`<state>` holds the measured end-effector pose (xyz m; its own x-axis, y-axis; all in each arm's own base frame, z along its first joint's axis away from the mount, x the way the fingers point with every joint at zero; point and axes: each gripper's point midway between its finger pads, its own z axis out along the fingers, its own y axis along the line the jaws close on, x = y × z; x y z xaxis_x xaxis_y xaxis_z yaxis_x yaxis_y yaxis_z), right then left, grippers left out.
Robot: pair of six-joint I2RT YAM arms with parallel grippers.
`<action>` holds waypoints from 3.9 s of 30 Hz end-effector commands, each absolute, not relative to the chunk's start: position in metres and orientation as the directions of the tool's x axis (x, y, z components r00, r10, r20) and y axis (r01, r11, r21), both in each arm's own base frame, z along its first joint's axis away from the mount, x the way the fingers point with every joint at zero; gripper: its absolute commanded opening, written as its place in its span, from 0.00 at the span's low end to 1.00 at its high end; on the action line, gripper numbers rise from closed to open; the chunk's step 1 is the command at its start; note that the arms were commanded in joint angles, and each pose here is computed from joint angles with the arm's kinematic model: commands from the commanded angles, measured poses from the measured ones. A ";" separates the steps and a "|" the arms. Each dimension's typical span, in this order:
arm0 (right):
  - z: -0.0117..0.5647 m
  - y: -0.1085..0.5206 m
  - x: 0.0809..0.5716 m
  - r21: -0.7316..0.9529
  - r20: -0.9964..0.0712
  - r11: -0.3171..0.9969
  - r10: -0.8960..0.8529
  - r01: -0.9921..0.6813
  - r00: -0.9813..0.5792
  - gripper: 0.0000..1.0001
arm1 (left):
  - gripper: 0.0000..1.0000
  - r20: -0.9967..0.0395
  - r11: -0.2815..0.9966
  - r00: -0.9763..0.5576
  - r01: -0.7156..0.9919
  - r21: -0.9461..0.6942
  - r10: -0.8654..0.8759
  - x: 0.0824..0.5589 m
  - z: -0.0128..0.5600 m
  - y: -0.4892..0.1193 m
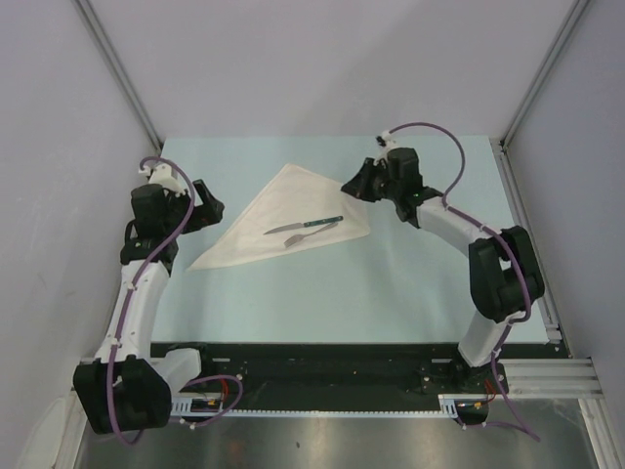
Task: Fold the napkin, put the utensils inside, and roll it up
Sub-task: Fold the napkin
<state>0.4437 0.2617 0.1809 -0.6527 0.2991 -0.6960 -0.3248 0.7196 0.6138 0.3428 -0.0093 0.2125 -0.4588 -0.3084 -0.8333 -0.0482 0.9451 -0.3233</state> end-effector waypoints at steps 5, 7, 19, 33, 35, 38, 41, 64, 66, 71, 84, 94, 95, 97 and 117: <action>0.174 0.364 0.428 0.674 -0.669 0.610 0.265 -0.416 -0.694 0.00 | 1.00 -0.868 0.934 -0.368 -0.003 -0.357 -0.333 0.346 0.250 -0.008; 0.177 0.379 0.426 0.683 -0.668 0.590 0.264 -0.431 -0.696 0.00 | 1.00 -0.868 0.934 -0.369 0.001 -0.357 -0.331 0.346 0.250 -0.009; 0.166 0.434 0.413 0.706 -0.646 0.538 0.222 -0.460 -0.731 0.00 | 1.00 -0.863 0.929 -0.374 0.009 -0.371 -0.341 0.345 0.250 -0.008; 0.141 0.448 0.405 0.707 -0.624 0.539 0.170 -0.458 -0.762 0.40 | 1.00 -0.854 0.925 -0.383 -0.006 -0.380 -0.353 0.346 0.245 -0.006; 0.145 0.451 0.401 0.704 -0.631 0.526 0.155 -0.477 -0.760 0.55 | 1.00 -0.846 0.922 -0.390 -0.015 -0.388 -0.363 0.346 0.241 -0.006; 0.159 0.454 0.398 0.688 -0.655 0.510 0.130 -0.517 -0.744 0.70 | 1.00 -0.831 0.911 -0.398 -0.035 -0.410 -0.389 0.346 0.232 -0.006; 0.179 0.446 0.396 0.674 -0.679 0.498 0.126 -0.546 -0.723 0.73 | 1.00 -0.815 0.899 -0.387 -0.115 -0.422 -0.432 0.339 0.217 0.002; 0.233 0.271 0.402 0.701 -0.676 0.511 0.251 -0.498 -0.693 0.74 | 0.67 -0.564 0.431 -0.031 -0.680 -0.593 -0.825 0.253 0.061 0.057; 0.237 0.271 0.399 0.697 -0.681 0.510 0.249 -0.504 -0.689 0.74 | 0.65 -0.565 0.429 -0.019 -0.672 -0.604 -0.825 0.258 0.061 0.062; 0.232 0.268 0.397 0.699 -0.673 0.520 0.249 -0.490 -0.697 0.74 | 0.61 -0.566 0.436 -0.025 -0.665 -0.606 -0.824 0.266 0.055 0.072; 0.214 0.263 0.393 0.701 -0.650 0.554 0.239 -0.449 -0.721 0.75 | 0.56 -0.568 0.453 -0.045 -0.656 -0.603 -0.822 0.267 0.040 0.077; 0.207 0.262 0.393 0.704 -0.640 0.561 0.235 -0.435 -0.732 0.74 | 0.55 -0.572 0.465 -0.025 -0.612 -0.639 -0.820 0.276 0.045 0.078; 0.206 0.262 0.393 0.703 -0.640 0.561 0.233 -0.437 -0.732 0.75 | 0.55 -0.568 0.461 -0.028 -0.617 -0.638 -0.823 0.276 0.043 0.078; 0.206 0.262 0.393 0.705 -0.638 0.560 0.233 -0.435 -0.734 0.75 | 0.55 -0.560 0.457 -0.035 -0.621 -0.637 -0.828 0.276 0.040 0.078; 0.202 0.261 0.393 0.704 -0.635 0.565 0.232 -0.429 -0.737 0.75 | 0.36 -0.476 0.400 -0.061 -0.643 -0.653 -0.877 0.282 0.021 0.081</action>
<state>0.3929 0.2637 0.1854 -0.7713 0.2287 -0.5939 -0.3876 0.5714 0.7234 0.2813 0.0795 0.0241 -0.0508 -0.8679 -0.4940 -0.6362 0.4095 -0.6539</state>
